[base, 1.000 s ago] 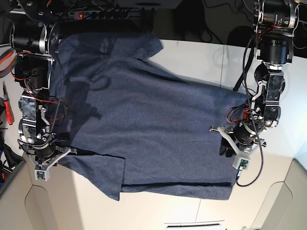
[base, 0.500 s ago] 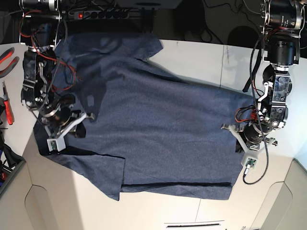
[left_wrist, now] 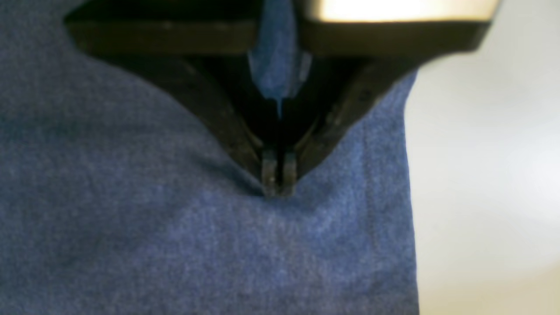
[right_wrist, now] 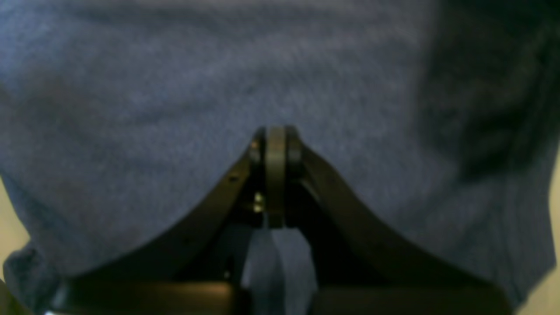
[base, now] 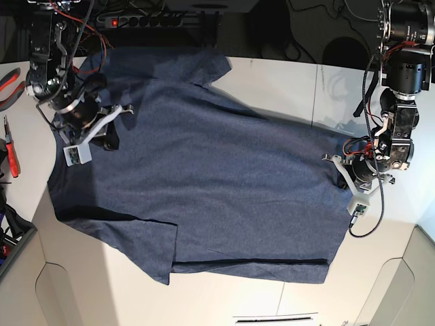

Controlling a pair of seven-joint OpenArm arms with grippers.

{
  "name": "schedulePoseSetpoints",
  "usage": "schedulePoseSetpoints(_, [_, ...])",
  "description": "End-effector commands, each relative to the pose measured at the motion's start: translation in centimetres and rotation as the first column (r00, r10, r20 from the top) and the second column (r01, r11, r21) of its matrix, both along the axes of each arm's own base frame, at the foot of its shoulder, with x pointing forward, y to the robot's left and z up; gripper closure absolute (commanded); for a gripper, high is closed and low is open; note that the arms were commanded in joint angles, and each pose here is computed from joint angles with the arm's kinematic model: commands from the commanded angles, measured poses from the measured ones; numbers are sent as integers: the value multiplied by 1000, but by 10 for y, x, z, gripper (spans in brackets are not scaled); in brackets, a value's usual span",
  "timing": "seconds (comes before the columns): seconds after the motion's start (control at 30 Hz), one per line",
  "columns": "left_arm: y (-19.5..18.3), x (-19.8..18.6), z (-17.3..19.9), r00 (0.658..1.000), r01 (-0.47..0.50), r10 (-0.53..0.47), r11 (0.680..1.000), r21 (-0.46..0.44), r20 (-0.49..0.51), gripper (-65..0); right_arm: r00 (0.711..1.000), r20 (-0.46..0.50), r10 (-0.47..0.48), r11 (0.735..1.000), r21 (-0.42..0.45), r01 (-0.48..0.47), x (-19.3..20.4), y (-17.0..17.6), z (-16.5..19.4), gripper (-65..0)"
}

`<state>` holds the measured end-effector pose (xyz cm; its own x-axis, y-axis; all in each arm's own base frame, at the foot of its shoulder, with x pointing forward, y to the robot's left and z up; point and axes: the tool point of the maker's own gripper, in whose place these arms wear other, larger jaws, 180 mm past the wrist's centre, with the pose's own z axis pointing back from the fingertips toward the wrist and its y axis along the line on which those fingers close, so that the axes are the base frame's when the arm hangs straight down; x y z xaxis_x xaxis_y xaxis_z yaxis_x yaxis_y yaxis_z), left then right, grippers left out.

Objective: Layout the t-shirt on the table in an organized manner, then fold the t-shirt properly
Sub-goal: 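Grasp the shirt shoulder edges with both grippers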

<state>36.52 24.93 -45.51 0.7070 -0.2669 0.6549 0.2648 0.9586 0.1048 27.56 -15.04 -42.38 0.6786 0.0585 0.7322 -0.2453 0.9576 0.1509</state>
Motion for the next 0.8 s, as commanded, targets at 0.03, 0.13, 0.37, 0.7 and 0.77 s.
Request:
schedulePoseSetpoints(0.03, [6, 9, 10, 1000, -4, 4, 1000, 10, 25, 0, 999, 43, -11, 1000, -6, 11, 3, -7, 10, 0])
schedulePoseSetpoints(0.13, [6, 7, 9, 1000, -4, 4, 1000, 11, 20, 0, 997, 63, -54, 998, -38, 56, -2, -21, 8, 0])
schedulePoseSetpoints(0.37, [1, -18, -12, 998, -19, 18, 1000, -22, -52, 0, 984, 11, -176, 981, -85, 176, -8, -54, -20, 0])
schedulePoseSetpoints(0.7, [-3, -60, -40, 989, -32, 26, 999, -40, -148, 0, 970, -114, -215, 974, -104, 204, -3, -66, -73, 0])
schedulePoseSetpoints(0.77, [-2, -66, -44, 986, -33, 26, 999, -38, -164, 0, 972, -103, -212, 973, -115, 201, 3, -69, -70, 0])
